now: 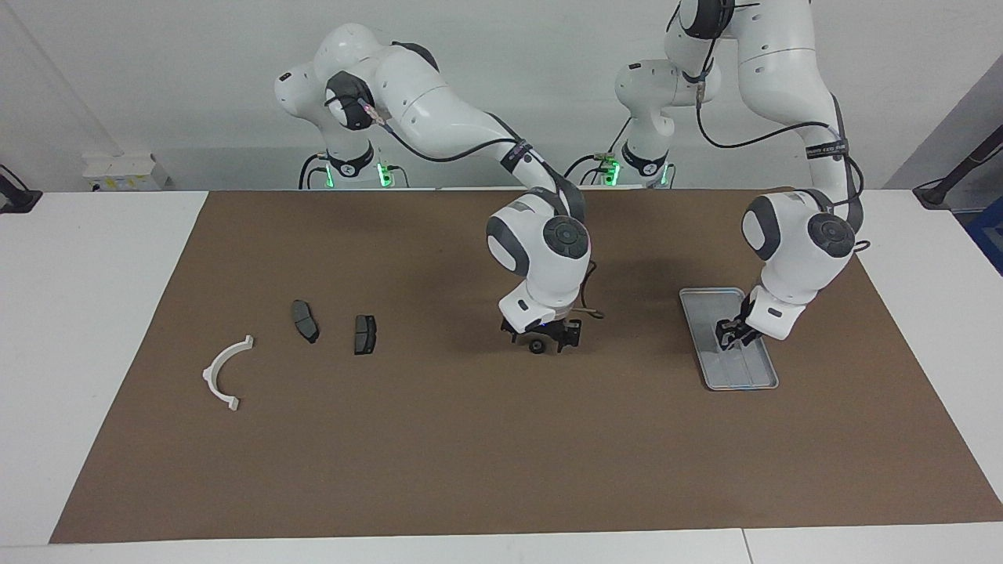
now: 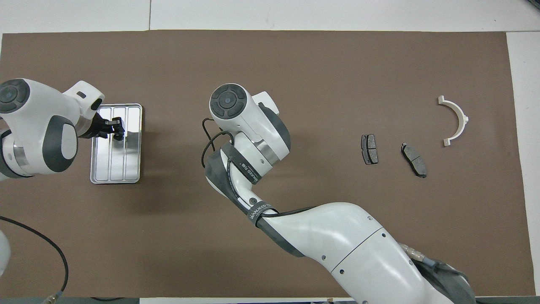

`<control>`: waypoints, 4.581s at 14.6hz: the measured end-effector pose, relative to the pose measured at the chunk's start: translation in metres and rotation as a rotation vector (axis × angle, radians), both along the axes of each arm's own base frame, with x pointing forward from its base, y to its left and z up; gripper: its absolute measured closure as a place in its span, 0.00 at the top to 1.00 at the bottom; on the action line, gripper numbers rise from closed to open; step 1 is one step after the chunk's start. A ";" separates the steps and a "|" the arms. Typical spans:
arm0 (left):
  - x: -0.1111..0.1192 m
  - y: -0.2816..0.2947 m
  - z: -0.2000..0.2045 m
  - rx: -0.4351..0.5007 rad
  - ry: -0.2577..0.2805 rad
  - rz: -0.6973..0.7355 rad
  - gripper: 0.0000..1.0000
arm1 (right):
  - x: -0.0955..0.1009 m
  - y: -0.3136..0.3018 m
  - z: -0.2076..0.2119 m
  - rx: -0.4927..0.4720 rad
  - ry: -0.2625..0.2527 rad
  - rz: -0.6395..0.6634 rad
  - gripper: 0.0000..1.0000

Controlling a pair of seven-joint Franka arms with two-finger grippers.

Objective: Place bearing gear from tray to pile

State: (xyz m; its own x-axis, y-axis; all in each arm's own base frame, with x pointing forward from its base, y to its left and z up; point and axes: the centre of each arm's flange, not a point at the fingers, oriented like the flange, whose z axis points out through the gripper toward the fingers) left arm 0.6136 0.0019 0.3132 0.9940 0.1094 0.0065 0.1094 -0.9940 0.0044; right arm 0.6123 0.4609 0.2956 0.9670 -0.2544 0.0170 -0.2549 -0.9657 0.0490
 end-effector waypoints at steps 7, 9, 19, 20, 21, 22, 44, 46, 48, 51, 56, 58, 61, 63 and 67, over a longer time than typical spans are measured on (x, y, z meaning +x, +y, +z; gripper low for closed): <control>-0.006 -0.001 -0.011 -0.001 -0.003 -0.001 0.50 | -0.004 0.005 -0.006 -0.004 0.004 0.008 0.91; -0.006 -0.001 -0.012 -0.001 -0.005 -0.001 0.50 | -0.004 0.005 -0.008 -0.005 0.003 0.010 0.90; -0.007 -0.003 -0.013 -0.002 -0.014 -0.001 0.24 | 0.000 0.003 -0.007 -0.004 -0.011 0.007 0.51; -0.007 -0.003 -0.012 -0.002 -0.004 0.005 0.24 | 0.000 0.003 -0.007 -0.004 -0.012 0.007 0.51; -0.007 -0.004 -0.008 -0.002 0.010 0.014 0.24 | 0.001 0.003 -0.007 -0.003 -0.013 0.007 0.44; -0.005 -0.004 0.000 -0.002 0.027 0.024 0.24 | 0.001 0.003 -0.006 -0.002 -0.015 0.007 0.35; -0.037 -0.352 0.033 -0.063 -0.015 0.415 0.24 | 0.137 -0.270 0.076 0.006 -0.034 0.245 0.35; -0.032 -0.361 0.010 -0.056 -0.007 0.414 0.24 | 0.145 -0.300 0.076 0.011 -0.039 0.284 0.35; -0.031 -0.363 -0.009 -0.043 0.008 0.412 0.24 | 0.151 -0.328 0.074 0.010 -0.035 0.315 0.35; -0.029 -0.365 -0.014 -0.055 -0.005 0.425 0.24 | 0.157 -0.365 0.064 0.009 -0.025 0.346 0.35; -0.027 -0.366 -0.014 -0.064 -0.016 0.437 0.24 | 0.171 -0.405 0.023 0.005 -0.090 0.379 0.35; -0.027 -0.366 -0.016 -0.062 -0.014 0.438 0.38 | 0.172 -0.408 0.008 0.007 -0.080 0.376 0.35; -0.024 -0.359 -0.014 -0.049 -0.014 0.449 0.71 | 0.172 -0.407 0.003 0.008 -0.077 0.377 0.35; -0.012 -0.336 0.010 -0.022 -0.016 0.481 0.95 | 0.172 -0.407 0.003 0.009 -0.077 0.378 0.35; -0.001 -0.228 0.129 0.015 0.012 0.420 1.00 | 0.170 -0.407 -0.002 0.010 -0.067 0.378 0.35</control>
